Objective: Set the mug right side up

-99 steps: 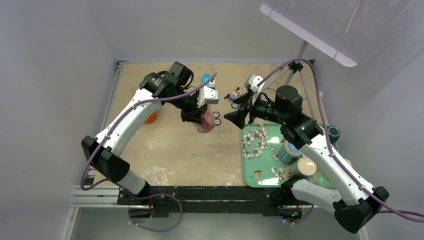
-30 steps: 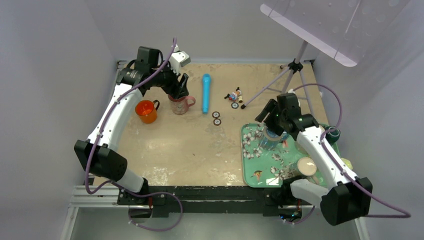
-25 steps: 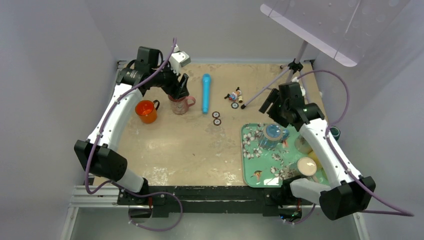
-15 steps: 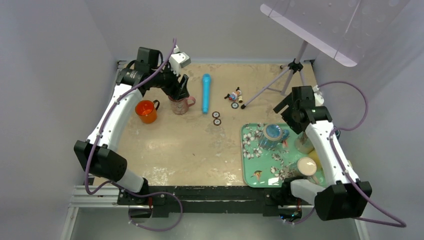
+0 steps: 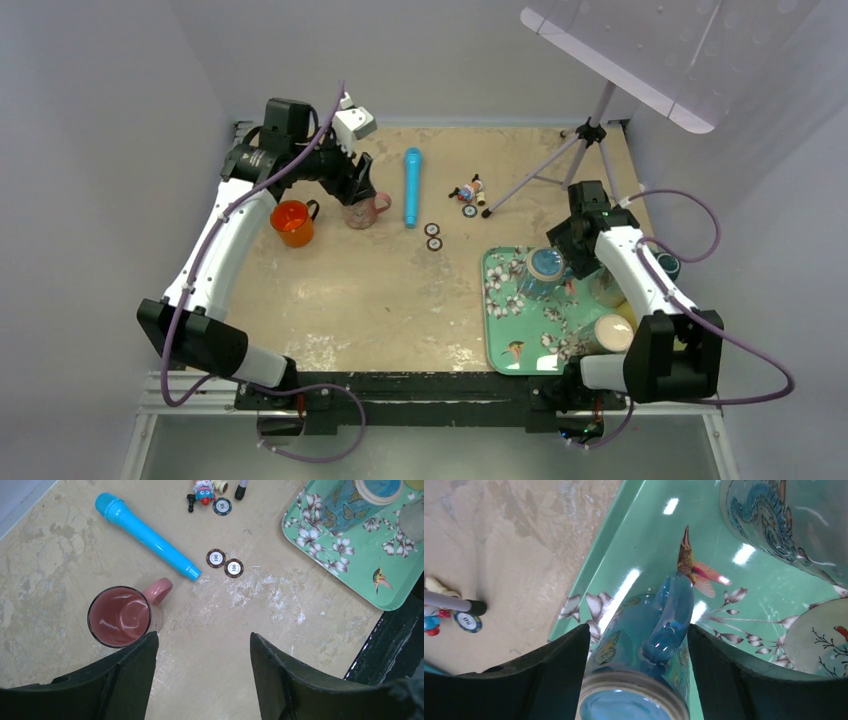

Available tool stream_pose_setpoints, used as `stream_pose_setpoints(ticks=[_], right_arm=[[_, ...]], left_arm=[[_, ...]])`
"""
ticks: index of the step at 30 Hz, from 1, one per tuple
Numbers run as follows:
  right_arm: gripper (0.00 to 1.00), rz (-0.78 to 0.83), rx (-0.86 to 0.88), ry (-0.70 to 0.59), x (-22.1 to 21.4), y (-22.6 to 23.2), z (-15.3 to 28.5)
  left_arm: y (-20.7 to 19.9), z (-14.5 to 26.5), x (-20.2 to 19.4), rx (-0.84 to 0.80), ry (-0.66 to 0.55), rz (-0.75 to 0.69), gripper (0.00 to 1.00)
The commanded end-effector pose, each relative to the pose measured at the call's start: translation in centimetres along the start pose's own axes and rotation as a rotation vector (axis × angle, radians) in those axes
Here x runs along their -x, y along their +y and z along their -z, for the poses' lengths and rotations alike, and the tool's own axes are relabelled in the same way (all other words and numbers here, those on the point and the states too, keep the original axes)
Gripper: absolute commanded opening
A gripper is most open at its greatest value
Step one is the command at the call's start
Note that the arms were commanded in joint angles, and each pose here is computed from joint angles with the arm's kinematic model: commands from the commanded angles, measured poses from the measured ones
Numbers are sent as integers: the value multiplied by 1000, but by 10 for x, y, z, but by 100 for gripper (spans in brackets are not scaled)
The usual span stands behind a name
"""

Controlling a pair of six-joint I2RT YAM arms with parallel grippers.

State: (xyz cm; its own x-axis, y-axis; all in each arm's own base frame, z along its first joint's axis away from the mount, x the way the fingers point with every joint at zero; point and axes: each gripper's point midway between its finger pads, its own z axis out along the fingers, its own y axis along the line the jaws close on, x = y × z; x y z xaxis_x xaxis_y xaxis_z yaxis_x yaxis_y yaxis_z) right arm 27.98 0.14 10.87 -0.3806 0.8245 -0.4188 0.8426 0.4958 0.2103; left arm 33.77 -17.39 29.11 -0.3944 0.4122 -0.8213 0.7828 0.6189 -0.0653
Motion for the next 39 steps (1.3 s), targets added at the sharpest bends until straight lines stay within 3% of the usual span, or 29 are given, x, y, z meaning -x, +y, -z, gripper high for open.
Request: stream_pose_setpoints(ticks=[1,7,10,12,14,19,25,30,39], right_arm=[[74,-48,1,-21,-1,0,-13],[64,8,1,36,-17,5,-40],[40,22,63,2,-11,11,-36],[10,33,118,-25,-6,17,-29],[0,71,170,-50,-2,21,-22],[0,252,371,-6,-19,46,-1],[0,596,860,-93,-53,117,114],[0,623,1212,-169,-58,137,204],[0,718,1730,-166,-90,156,353]], left_arm=[[-4,8,7,6,-34,-19,71],[-5,10,7,7,-38,-22,71],[-7,13,8,3,-39,-27,71],[-10,15,8,-3,-39,-26,71],[-13,17,10,-12,-47,-30,71],[-30,24,16,-92,-66,-25,71],[-66,38,27,-258,-109,-4,72],[-88,41,31,-372,-139,36,76],[-145,42,59,-608,-179,197,83]])
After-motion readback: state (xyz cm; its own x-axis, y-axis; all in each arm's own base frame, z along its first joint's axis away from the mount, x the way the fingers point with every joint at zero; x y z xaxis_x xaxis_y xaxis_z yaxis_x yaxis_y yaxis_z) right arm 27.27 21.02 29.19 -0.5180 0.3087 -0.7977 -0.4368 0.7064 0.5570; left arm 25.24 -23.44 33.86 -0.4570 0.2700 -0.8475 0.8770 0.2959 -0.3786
